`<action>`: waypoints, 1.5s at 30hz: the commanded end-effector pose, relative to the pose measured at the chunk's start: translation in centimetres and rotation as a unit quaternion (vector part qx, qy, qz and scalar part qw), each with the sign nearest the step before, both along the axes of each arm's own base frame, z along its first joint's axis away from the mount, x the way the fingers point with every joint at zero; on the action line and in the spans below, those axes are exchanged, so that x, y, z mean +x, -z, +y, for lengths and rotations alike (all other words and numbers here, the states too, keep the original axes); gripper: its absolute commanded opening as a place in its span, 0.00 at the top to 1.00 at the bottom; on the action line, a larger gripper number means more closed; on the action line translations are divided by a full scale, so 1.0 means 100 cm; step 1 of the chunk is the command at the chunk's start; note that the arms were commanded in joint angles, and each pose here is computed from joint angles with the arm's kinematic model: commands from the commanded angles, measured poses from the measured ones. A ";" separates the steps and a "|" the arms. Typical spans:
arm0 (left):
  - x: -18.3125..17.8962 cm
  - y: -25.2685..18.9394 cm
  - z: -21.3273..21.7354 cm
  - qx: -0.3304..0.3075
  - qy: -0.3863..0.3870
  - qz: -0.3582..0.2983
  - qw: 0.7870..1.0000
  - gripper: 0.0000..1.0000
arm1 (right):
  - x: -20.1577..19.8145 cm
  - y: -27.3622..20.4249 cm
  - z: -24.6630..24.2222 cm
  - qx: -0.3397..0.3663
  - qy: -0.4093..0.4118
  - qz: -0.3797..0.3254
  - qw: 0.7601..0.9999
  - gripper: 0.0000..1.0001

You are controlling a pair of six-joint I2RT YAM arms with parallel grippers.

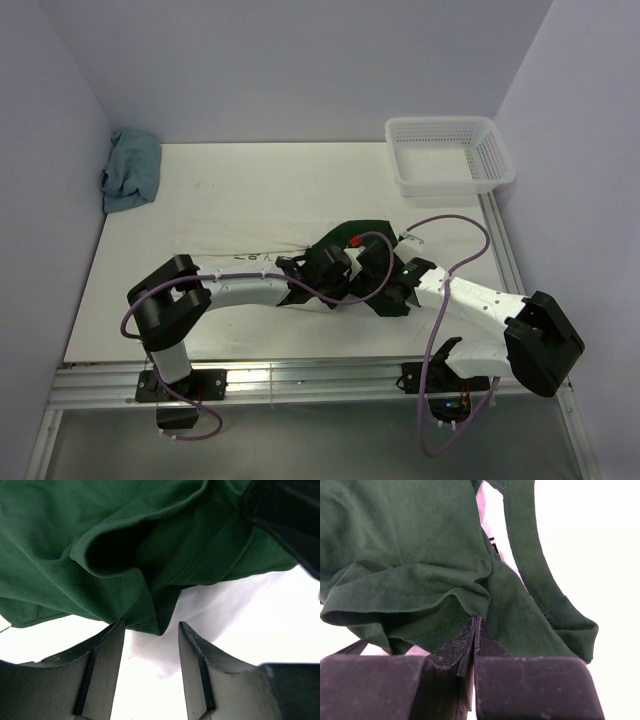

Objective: Roll the t-shirts
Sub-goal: Fold the tshirt

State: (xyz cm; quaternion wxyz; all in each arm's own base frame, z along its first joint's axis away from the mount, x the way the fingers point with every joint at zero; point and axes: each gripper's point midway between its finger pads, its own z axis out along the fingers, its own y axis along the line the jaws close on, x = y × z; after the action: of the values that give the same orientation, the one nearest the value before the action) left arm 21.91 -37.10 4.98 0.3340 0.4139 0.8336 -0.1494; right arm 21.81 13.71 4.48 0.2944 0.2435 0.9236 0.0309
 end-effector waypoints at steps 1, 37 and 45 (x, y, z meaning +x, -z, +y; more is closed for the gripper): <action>0.001 0.000 -0.006 -0.003 0.011 -0.015 1.000 0.49 | 0.011 -0.014 0.002 0.012 0.010 -0.031 0.999 1.00; 0.047 -0.055 0.038 -0.024 -0.037 -0.022 0.999 1.00 | -0.019 0.007 -0.022 0.019 0.035 -0.019 0.999 1.00; 0.070 -0.083 0.067 -0.039 -0.061 -0.016 0.997 1.00 | -0.019 -0.012 -0.015 0.049 0.029 -0.049 0.997 0.80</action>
State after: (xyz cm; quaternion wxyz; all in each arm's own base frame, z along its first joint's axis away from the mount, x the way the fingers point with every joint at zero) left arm 28.24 -30.44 9.50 0.3468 0.3539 0.8590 -0.1289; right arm 19.38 11.81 4.01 0.3059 0.2727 0.9101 0.0621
